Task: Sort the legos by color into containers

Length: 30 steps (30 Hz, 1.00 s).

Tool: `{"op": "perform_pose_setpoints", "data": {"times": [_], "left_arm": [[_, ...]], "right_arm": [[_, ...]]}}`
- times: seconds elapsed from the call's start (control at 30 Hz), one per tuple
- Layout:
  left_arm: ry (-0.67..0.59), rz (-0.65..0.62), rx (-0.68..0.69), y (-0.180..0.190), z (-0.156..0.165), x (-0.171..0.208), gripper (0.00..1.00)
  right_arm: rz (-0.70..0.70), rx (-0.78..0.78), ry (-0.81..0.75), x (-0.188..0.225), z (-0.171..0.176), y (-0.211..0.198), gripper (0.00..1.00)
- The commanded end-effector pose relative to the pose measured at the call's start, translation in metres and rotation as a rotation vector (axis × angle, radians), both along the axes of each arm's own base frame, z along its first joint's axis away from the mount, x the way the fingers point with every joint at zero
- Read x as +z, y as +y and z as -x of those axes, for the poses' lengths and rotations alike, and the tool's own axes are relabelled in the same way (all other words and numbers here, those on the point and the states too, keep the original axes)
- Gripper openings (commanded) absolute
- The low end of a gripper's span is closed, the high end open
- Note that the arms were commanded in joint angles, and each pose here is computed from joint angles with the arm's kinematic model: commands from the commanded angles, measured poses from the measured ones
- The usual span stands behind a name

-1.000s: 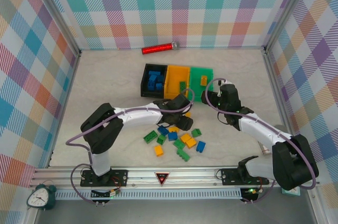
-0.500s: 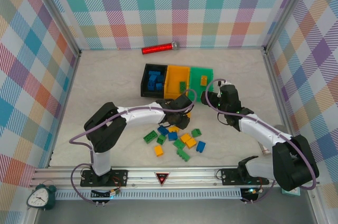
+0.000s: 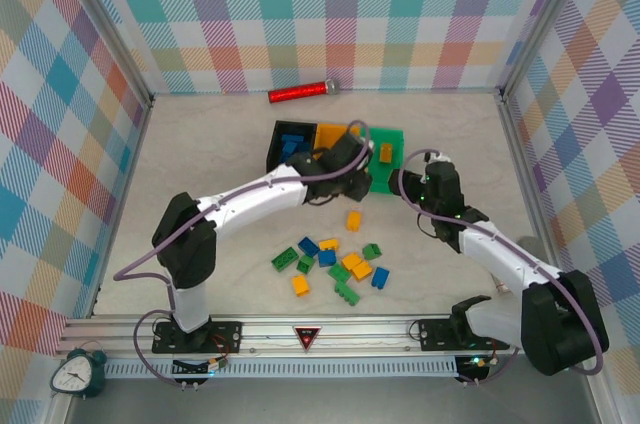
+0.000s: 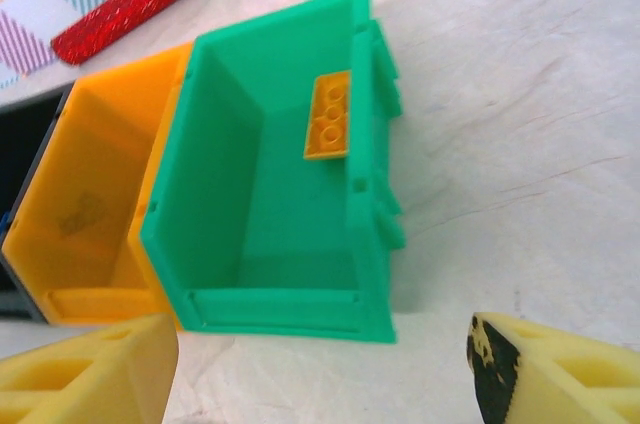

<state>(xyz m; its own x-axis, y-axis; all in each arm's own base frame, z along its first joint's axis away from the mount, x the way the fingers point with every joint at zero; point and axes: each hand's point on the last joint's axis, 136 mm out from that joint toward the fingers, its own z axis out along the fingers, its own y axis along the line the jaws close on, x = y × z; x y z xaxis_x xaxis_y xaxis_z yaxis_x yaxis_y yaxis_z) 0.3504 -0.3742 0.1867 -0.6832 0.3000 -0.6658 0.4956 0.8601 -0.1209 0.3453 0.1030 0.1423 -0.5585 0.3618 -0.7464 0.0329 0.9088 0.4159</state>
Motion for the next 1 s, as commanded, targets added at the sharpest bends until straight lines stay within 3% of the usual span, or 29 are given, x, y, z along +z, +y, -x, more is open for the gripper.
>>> {"op": "perform_pose_setpoints", "data": {"times": [0.0,0.27,0.3,0.37,0.43,0.87,0.97], "left_arm": [[-0.002,-0.065,0.054,0.004,-0.029,-0.002,0.39],[0.019,-0.054,0.075,-0.02,-0.089,0.003,0.42],[0.023,-0.053,0.08,-0.02,-0.093,0.001,0.46],[0.041,-0.042,0.091,-0.02,-0.099,-0.001,0.65],[0.064,-0.029,0.089,-0.02,-0.096,-0.003,0.68],[0.243,0.117,-0.026,0.008,0.002,-0.043,0.69],[0.306,0.102,-0.078,0.008,0.025,-0.058,0.69]], "right_arm": [[-0.045,-0.069,0.01,-0.005,0.004,-0.018,0.77],[-0.092,-0.074,0.024,-0.009,0.001,-0.022,0.77],[-0.093,-0.071,0.025,-0.01,0.001,-0.021,0.77],[-0.096,-0.069,0.026,-0.009,0.001,-0.021,0.77],[-0.096,-0.07,0.023,-0.009,0.002,-0.021,0.77],[-0.125,-0.047,0.02,-0.007,0.002,-0.015,0.77],[-0.136,-0.034,0.03,-0.009,0.001,-0.012,0.77]]}}
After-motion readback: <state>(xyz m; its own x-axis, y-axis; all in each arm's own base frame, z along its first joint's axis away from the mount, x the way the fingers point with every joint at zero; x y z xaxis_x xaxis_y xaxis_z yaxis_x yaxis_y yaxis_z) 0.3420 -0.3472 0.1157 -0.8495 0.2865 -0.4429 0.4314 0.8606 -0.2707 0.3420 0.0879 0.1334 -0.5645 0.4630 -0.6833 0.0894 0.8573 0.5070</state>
